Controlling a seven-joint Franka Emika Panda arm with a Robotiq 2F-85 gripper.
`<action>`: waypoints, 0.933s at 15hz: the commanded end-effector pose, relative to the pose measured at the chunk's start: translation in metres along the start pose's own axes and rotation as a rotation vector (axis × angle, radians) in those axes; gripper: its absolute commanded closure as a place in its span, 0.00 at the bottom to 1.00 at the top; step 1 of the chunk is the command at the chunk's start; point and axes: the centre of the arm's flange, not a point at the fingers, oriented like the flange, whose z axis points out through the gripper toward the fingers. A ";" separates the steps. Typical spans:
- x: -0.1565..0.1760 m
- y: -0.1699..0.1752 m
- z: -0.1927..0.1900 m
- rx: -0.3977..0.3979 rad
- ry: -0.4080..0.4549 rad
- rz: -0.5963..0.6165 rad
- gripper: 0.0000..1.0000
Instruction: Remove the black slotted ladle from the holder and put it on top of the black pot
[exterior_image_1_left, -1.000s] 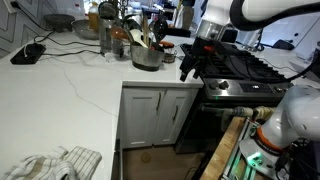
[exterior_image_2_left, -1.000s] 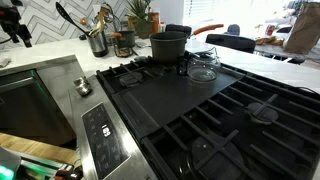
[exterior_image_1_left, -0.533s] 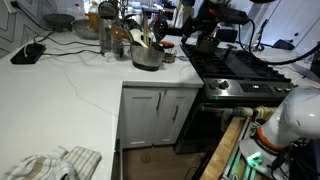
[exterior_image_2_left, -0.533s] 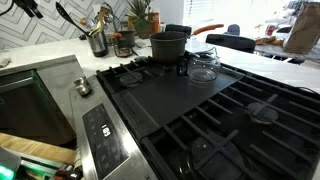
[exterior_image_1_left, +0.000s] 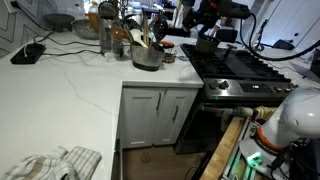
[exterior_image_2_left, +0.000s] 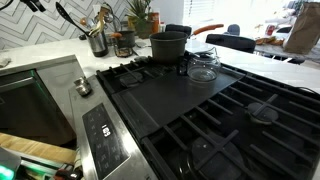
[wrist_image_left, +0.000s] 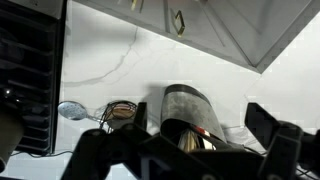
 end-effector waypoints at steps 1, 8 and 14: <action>0.020 0.000 -0.004 0.074 -0.033 -0.136 0.00; 0.081 -0.013 -0.011 0.209 -0.068 -0.411 0.00; 0.118 -0.015 0.000 0.278 -0.063 -0.570 0.00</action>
